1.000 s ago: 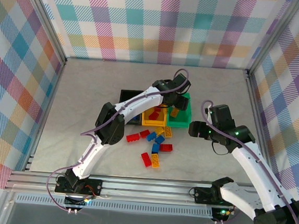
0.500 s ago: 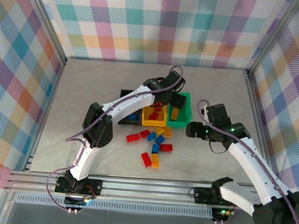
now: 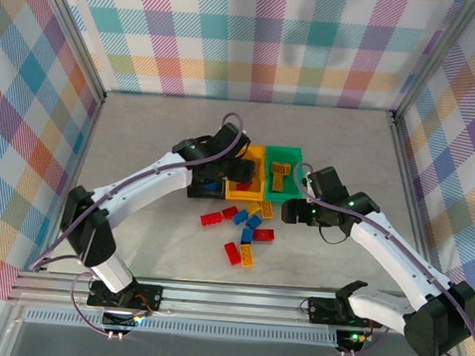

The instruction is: Sort the legos into containers by color

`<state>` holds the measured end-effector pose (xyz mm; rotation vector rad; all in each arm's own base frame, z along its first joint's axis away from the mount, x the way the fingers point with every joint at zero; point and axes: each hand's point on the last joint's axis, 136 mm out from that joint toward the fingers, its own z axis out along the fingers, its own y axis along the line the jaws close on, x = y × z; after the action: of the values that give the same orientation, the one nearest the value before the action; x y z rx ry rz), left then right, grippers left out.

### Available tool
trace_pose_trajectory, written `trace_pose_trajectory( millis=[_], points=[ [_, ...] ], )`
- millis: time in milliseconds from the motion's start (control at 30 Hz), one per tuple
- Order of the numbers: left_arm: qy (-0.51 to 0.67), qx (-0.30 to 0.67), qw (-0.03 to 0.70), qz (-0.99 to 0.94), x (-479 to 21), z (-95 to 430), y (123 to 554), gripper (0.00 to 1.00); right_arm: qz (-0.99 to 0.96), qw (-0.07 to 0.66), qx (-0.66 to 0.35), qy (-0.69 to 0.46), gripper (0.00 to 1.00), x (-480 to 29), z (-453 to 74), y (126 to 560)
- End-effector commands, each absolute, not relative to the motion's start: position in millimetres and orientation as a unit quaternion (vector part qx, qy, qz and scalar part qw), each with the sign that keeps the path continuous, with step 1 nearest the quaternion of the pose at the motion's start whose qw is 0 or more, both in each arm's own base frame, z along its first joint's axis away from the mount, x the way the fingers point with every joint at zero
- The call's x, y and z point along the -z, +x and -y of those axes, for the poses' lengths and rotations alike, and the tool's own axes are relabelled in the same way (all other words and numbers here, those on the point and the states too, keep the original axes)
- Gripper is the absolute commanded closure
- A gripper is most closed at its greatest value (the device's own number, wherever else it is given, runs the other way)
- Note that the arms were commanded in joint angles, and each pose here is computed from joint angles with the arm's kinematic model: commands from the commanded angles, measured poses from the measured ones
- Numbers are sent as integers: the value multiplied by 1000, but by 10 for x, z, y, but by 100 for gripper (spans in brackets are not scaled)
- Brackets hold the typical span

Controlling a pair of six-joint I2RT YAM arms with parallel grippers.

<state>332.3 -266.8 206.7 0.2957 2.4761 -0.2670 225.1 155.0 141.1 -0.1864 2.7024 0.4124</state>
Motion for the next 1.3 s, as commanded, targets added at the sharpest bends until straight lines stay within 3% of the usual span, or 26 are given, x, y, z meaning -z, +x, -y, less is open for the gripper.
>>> trace_pose_trajectory(
  millis=[0, 267, 1033, 1267],
  points=[
    [93, 85, 329, -936, -2097, 2421, 3217, 23, -966, 202, -151, -59, 19, -1380, -1648, 2250],
    [68, 78, 325, -940, -1884, 2058, 2881, 22, -970, 185, -144, -70, 20, -1167, -1858, 2180],
    [50, 76, 346, -934, -2003, 1902, 2812, 22, -979, 123, -130, -93, 23, -590, -2210, 2063],
    [59, 43, 263, -962, -1440, 1867, 2649, 28, -976, 136, -133, -102, 22, -685, -2244, 2118]
  ],
)
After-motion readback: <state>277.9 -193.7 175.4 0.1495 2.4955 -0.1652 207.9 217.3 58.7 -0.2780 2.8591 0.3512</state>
